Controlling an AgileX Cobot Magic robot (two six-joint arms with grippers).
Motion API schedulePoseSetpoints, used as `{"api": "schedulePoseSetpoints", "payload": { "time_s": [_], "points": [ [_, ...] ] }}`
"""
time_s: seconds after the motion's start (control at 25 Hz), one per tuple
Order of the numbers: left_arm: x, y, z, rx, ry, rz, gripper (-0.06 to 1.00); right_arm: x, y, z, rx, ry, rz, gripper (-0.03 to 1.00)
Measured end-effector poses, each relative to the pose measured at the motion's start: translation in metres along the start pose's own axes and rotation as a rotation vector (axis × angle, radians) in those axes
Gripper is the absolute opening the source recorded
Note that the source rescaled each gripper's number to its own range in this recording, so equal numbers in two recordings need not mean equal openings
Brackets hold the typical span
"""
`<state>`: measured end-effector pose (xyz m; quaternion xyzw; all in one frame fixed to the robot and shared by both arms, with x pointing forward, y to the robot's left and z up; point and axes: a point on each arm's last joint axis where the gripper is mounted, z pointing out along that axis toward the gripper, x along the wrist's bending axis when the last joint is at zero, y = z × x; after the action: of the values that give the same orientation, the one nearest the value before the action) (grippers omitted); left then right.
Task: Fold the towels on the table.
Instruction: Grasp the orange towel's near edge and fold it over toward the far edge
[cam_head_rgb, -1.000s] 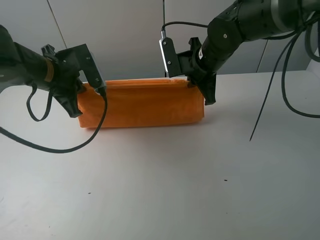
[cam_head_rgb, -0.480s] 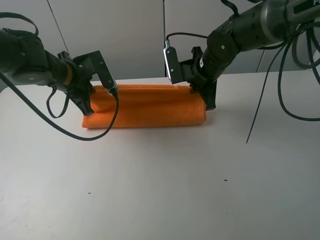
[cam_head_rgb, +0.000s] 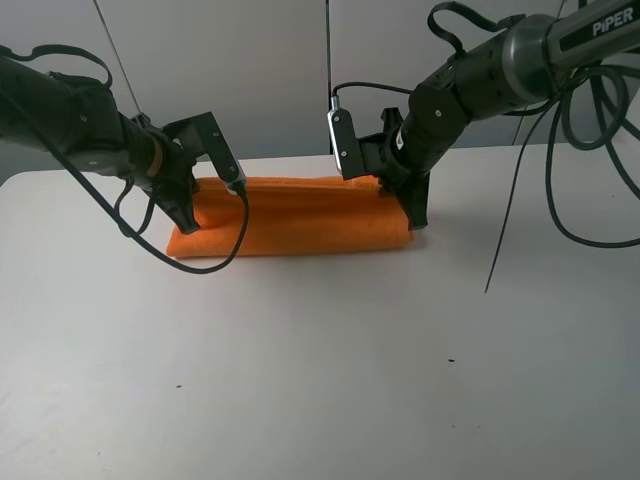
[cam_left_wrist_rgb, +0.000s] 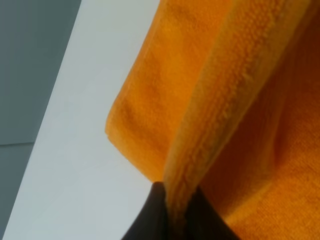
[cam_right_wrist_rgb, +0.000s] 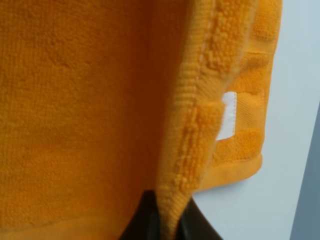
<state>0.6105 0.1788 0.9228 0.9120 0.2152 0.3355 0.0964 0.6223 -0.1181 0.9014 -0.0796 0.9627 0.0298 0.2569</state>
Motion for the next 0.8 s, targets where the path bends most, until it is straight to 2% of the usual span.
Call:
{"api": "schedulePoseSetpoints", "payload": {
  "time_s": [0.28, 0.44, 0.64, 0.76, 0.8],
  "points": [
    [-0.0002, -0.0008, 0.0037, 0.01, 0.0, -0.015, 0.0, -0.0001, 0.0005, 0.0033, -0.01, -0.011, 0.002, 0.0],
    [-0.0001, -0.0012, 0.0037, 0.014, 0.001, -0.021, 0.0, -0.0013, 0.001, 0.0033, -0.018, -0.024, 0.006, 0.06],
    [0.0012, -0.0044, 0.0038, 0.041, 0.009, -0.043, 0.02, -0.0034, -0.0007, 0.004, -0.024, -0.042, 0.001, 0.28],
    [0.0036, -0.0092, 0.0041, 0.073, 0.018, -0.054, 0.13, -0.0038, -0.0047, 0.0056, -0.015, -0.042, -0.004, 0.5],
    [0.0041, -0.0098, 0.0042, 0.076, 0.019, -0.057, 0.2, -0.0035, -0.0048, 0.0062, -0.014, -0.04, -0.005, 0.58]
  ]
}}
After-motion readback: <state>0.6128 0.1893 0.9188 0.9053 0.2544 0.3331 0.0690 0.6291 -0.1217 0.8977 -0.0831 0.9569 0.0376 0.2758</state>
